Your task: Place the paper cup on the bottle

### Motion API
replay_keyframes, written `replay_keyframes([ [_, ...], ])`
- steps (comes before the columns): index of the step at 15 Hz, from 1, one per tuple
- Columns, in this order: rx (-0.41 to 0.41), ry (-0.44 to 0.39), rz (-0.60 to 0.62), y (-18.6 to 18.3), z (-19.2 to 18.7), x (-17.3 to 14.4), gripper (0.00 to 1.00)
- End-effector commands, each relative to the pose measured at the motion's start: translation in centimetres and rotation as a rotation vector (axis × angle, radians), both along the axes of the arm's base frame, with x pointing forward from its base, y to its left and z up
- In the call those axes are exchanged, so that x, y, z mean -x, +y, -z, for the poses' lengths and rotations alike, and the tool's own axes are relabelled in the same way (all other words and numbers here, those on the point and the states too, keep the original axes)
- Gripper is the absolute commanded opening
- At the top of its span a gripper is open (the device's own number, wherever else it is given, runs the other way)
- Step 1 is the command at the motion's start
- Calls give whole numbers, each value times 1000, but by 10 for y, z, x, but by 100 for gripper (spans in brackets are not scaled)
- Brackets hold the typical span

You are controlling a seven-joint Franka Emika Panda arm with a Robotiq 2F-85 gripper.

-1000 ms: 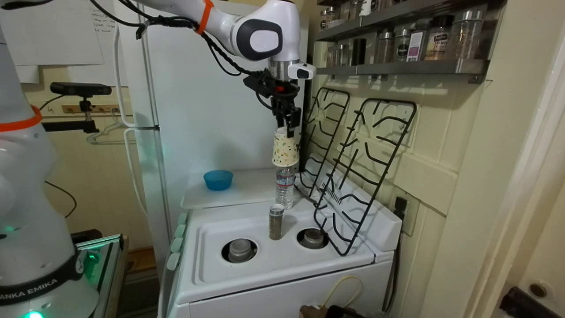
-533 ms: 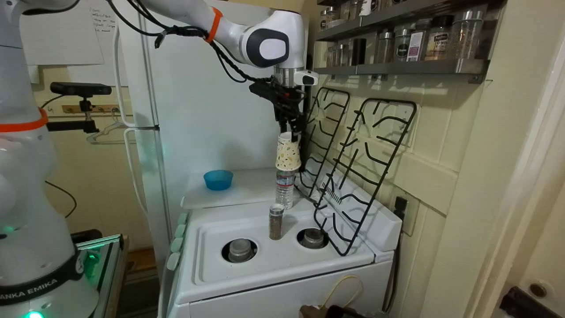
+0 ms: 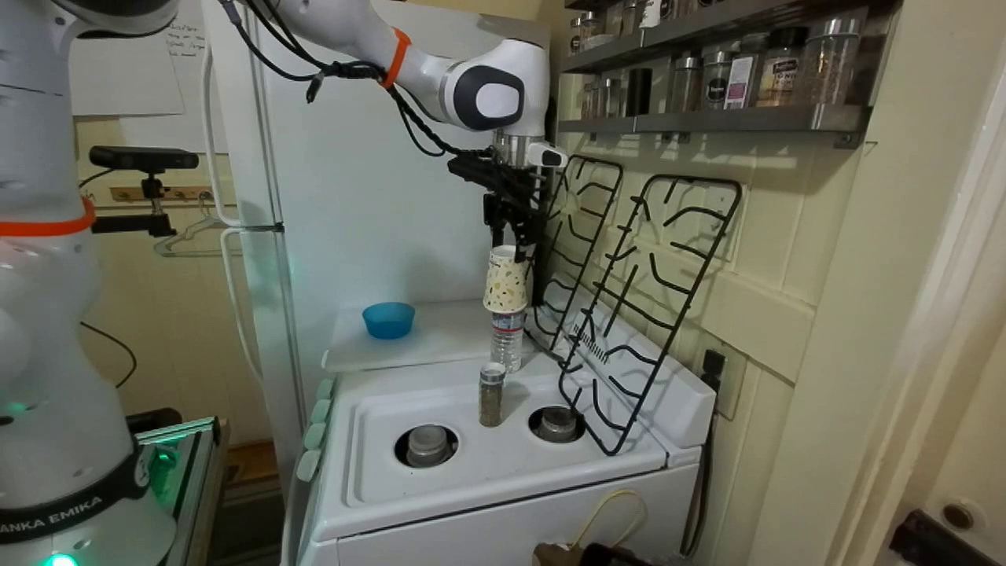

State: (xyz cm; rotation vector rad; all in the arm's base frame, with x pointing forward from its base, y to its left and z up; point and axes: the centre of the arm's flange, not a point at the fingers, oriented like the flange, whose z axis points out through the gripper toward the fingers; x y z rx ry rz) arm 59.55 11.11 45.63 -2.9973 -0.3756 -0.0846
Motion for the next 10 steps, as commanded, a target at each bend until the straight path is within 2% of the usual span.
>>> replay_keyframes([
  [1,33,36,-30,1,-5,-7,99],
  [4,50,-24,-29,-12,-39,8,100],
  [7,151,-116,13,-32,-74,30,100],
  [9,217,-126,59,-48,-82,50,100],
  [10,160,-132,24,-37,-81,19,100],
])
